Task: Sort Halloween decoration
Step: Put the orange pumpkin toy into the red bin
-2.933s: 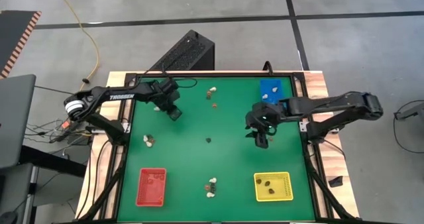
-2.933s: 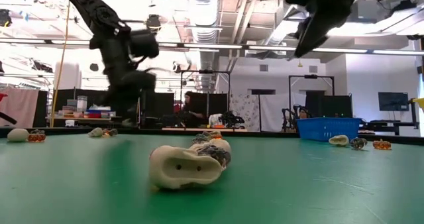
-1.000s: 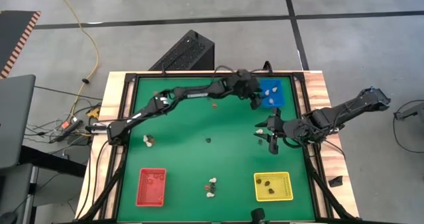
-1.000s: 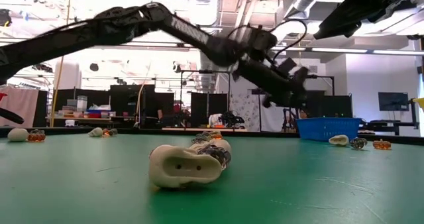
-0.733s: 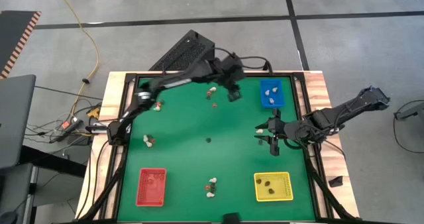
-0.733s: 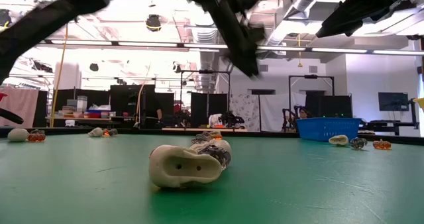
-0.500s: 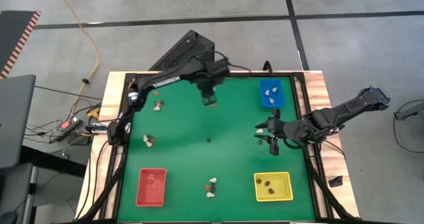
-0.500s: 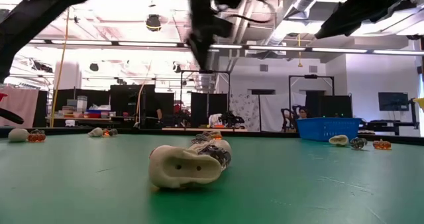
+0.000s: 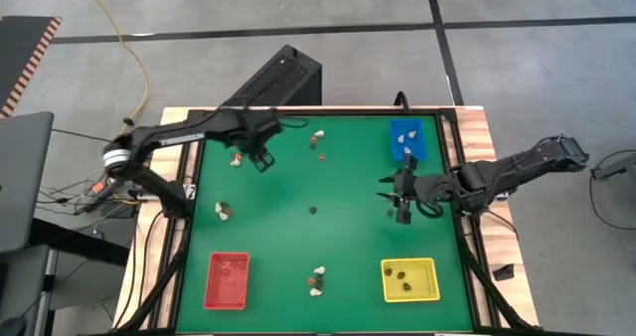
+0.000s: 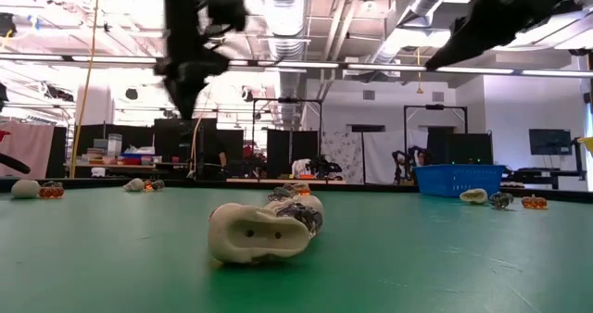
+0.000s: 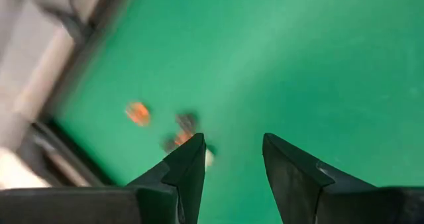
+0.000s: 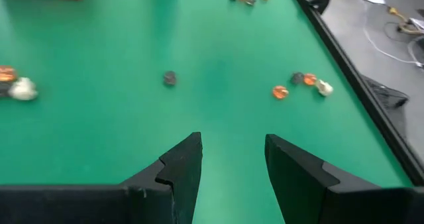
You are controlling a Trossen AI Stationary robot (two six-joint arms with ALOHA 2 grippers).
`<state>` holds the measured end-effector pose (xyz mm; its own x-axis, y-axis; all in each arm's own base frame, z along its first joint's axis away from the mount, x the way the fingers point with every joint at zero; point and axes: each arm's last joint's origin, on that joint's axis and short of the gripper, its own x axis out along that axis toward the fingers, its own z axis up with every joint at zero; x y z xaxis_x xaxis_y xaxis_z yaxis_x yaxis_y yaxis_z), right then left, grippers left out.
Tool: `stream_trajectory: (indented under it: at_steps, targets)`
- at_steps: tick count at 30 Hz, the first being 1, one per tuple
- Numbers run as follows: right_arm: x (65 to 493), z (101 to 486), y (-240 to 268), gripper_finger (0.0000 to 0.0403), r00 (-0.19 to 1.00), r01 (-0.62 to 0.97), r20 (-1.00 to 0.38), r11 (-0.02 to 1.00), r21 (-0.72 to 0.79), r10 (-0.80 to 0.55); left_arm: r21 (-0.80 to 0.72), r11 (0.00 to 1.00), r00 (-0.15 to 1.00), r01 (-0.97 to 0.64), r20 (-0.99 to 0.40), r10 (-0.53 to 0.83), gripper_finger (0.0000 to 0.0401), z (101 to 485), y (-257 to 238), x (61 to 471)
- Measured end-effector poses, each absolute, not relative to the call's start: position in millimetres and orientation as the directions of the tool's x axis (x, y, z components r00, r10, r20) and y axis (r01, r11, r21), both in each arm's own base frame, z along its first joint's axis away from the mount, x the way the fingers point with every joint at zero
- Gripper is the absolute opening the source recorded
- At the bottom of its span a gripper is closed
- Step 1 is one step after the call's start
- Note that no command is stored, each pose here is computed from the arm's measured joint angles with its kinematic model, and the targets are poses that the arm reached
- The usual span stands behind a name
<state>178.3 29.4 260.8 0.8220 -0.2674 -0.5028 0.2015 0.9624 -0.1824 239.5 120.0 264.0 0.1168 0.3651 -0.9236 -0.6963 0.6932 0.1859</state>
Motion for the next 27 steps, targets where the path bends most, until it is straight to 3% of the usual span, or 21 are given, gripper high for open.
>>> stream_trajectory:
  at_steps: [3,9,19,27]
  targets:
    - [188.6,256.9,22.3,0.0195,0.808,0.239,-0.503,0.951,-0.197,-0.307,0.059,0.595,0.183,-0.802,-0.923,0.338,0.0141,239.2,128.4,210.5]
    - [212.9,243.7,9.4,0.0195,0.799,0.201,-0.535,0.960,-0.193,-0.275,0.011,0.425,0.161,-0.905,-0.916,0.367,0.0141,210.4,156.9,177.7]
    - [239.1,226.2,-9.9,0.0195,0.808,0.127,-0.558,0.981,-0.148,-0.189,-0.021,0.393,0.162,-0.919,-0.930,0.329,0.0162,195.7,188.8,163.6]
    - [241.8,223.0,-15.5,0.0195,0.810,0.098,-0.569,0.990,-0.106,-0.141,0.047,0.357,0.088,-0.933,-0.932,0.352,0.0192,176.5,208.3,161.0]
